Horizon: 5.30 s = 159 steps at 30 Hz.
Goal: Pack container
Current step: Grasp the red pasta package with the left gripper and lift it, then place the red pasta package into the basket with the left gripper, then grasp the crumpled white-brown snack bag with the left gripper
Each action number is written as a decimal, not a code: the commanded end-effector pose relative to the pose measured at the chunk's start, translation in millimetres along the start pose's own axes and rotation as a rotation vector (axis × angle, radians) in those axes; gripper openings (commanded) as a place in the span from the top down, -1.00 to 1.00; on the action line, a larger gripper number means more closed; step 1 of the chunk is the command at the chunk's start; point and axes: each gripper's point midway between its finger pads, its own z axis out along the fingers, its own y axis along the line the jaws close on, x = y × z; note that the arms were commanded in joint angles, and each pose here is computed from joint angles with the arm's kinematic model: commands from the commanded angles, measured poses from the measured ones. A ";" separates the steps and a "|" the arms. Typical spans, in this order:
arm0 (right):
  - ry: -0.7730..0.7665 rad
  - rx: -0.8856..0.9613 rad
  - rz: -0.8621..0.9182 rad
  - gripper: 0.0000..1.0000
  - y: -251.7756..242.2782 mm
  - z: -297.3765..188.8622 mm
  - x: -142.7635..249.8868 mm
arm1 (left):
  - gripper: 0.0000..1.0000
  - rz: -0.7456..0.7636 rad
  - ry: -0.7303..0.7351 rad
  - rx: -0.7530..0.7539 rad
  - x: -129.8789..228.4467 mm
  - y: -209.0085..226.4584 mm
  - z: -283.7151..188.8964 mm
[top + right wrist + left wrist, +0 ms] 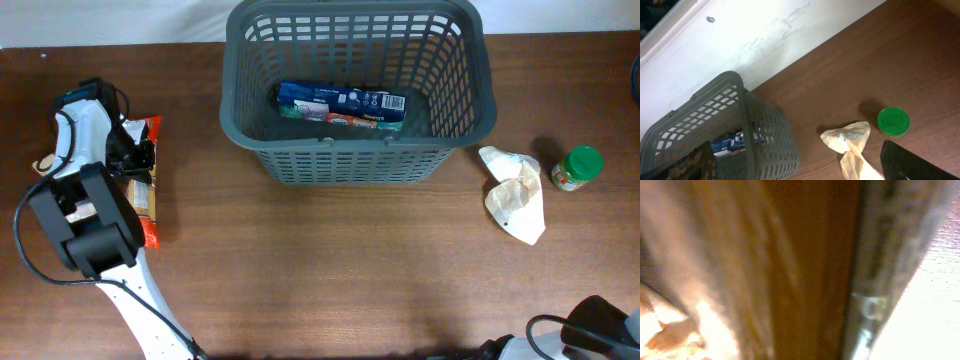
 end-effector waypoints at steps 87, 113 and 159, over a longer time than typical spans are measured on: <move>-0.009 0.007 -0.001 -0.97 -1.6 -1.6 -2.0 | -0.98 -0.191 -0.387 -0.134 37.2 76.3 -206.5; -0.009 0.007 0.000 -0.97 -1.6 -1.6 -2.0 | -0.88 -0.221 -0.138 -0.067 49.2 96.2 15.4; -0.009 0.007 0.000 -0.98 -1.6 -1.6 -2.0 | 0.61 -0.118 -0.678 -0.326 -15.4 30.4 -318.0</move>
